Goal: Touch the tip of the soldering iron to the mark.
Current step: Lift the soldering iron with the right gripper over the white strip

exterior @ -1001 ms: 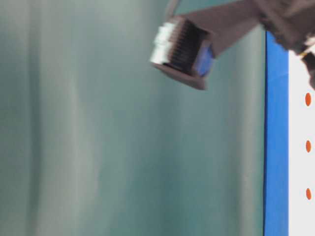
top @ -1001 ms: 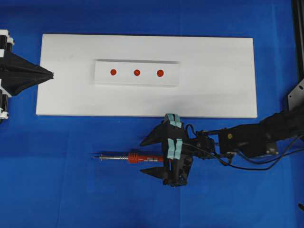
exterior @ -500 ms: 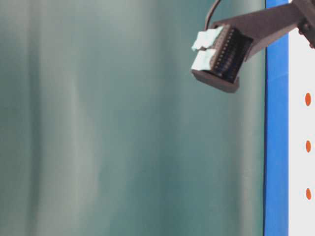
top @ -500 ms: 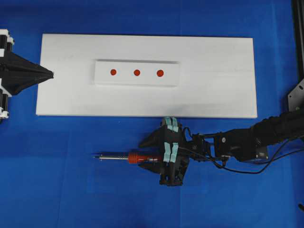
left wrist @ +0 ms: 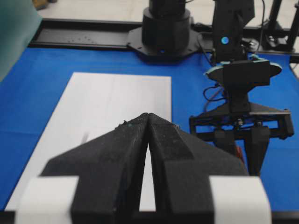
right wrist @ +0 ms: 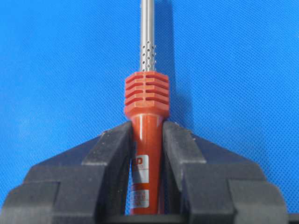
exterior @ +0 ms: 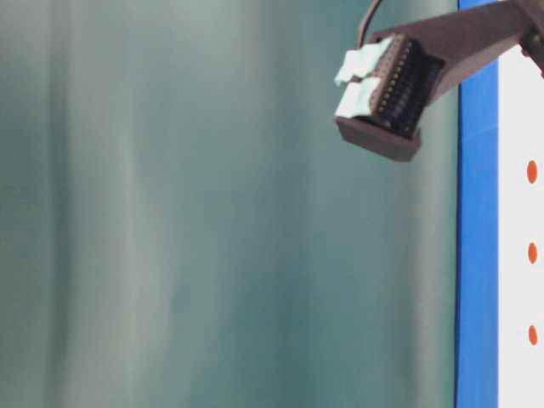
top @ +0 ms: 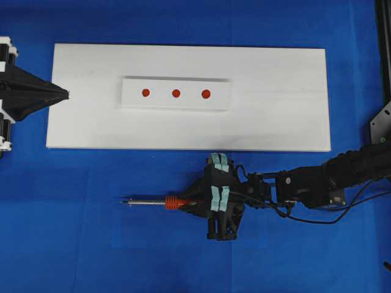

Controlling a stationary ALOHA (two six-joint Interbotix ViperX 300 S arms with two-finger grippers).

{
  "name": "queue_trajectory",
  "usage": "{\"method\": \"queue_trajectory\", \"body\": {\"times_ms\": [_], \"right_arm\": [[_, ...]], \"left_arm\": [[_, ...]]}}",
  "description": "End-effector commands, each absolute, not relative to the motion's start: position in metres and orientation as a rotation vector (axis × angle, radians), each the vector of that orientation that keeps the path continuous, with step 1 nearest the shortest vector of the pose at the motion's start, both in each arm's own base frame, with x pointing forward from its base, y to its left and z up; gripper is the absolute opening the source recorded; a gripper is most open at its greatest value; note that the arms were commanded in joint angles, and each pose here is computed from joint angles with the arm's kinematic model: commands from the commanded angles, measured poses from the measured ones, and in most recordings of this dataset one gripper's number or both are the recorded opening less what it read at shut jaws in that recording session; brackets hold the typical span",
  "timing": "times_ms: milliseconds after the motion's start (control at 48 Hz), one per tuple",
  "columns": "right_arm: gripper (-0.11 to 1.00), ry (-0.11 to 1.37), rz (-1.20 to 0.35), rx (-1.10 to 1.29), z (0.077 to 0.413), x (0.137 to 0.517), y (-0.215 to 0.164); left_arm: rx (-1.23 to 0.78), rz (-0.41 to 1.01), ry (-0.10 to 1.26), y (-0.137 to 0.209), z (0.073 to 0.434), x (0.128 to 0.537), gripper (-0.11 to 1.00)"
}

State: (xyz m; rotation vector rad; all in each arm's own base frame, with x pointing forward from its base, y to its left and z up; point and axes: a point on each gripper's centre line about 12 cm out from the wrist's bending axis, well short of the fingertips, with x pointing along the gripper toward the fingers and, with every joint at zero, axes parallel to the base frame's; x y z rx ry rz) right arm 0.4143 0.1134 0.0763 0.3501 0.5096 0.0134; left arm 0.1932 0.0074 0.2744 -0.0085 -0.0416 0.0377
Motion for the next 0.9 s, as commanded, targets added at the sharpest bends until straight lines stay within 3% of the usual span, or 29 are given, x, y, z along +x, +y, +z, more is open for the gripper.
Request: {"method": "queue_trajectory", "body": {"times_ms": [0, 542, 876], "right_arm": [[0.06, 0.459, 0.03, 0.362, 0.1, 0.417, 0.115], [0.06, 0.476, 0.084, 0.338, 0.219, 0.39, 0.083], [0.06, 0.431, 0.129, 0.301, 0.269, 0.371, 0.077]], "left_arm": [[-0.008, 0.04, -0.055, 0.008, 0.278, 0.194, 0.02], [-0.011, 0.04, -0.057, 0.008, 0.278, 0.194, 0.02], [-0.011, 0.04, -0.06, 0.008, 0.279, 0.194, 0.02]]}}
